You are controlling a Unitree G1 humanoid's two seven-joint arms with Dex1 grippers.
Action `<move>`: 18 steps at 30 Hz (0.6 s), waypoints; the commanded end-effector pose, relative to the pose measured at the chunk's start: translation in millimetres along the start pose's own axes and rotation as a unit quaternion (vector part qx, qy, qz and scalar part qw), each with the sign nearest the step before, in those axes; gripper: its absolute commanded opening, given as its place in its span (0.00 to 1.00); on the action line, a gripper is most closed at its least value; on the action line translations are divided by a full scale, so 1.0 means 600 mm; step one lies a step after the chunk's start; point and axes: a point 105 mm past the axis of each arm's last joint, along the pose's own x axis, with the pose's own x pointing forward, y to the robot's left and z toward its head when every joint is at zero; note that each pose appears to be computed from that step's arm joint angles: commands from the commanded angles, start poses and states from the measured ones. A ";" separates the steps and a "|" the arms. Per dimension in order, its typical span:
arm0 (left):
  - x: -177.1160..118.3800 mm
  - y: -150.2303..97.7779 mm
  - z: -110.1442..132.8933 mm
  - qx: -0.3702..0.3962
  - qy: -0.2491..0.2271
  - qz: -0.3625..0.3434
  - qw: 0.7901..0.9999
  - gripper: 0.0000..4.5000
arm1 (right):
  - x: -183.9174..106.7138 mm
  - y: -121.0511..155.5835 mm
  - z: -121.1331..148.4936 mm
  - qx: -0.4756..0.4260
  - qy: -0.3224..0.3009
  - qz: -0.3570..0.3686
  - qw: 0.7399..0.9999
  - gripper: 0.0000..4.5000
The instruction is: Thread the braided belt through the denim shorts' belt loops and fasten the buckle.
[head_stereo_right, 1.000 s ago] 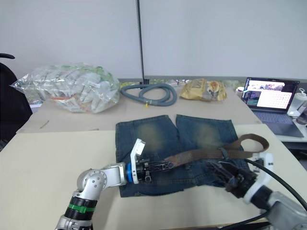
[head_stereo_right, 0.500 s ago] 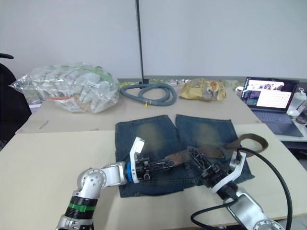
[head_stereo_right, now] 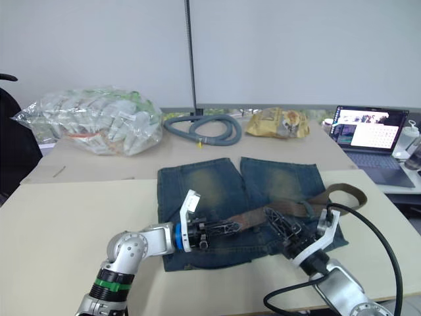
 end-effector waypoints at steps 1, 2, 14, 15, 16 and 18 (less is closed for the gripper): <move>-0.002 -0.008 0.011 0.099 0.021 0.001 0.995 0.45 | -0.003 -0.004 0.038 -0.035 -0.041 -0.017 0.998 0.00; -0.006 -0.008 0.009 0.134 0.035 0.005 0.990 0.53 | -0.004 -0.015 0.045 -0.039 -0.048 -0.034 0.997 0.00; -0.046 0.006 0.040 0.416 0.122 0.041 0.900 0.99 | -0.019 -0.091 0.089 -0.052 -0.076 -0.136 0.986 0.00; -0.044 0.002 0.044 0.428 0.121 0.035 0.895 0.99 | -0.018 -0.095 0.092 -0.047 -0.081 -0.139 0.986 0.00; -0.042 -0.001 0.045 0.435 0.122 0.030 0.892 0.99 | -0.018 -0.097 0.094 -0.043 -0.086 -0.141 0.985 0.00; -0.040 -0.005 0.045 0.434 0.119 0.024 0.893 0.99 | -0.019 -0.103 0.099 -0.040 -0.092 -0.149 0.984 0.00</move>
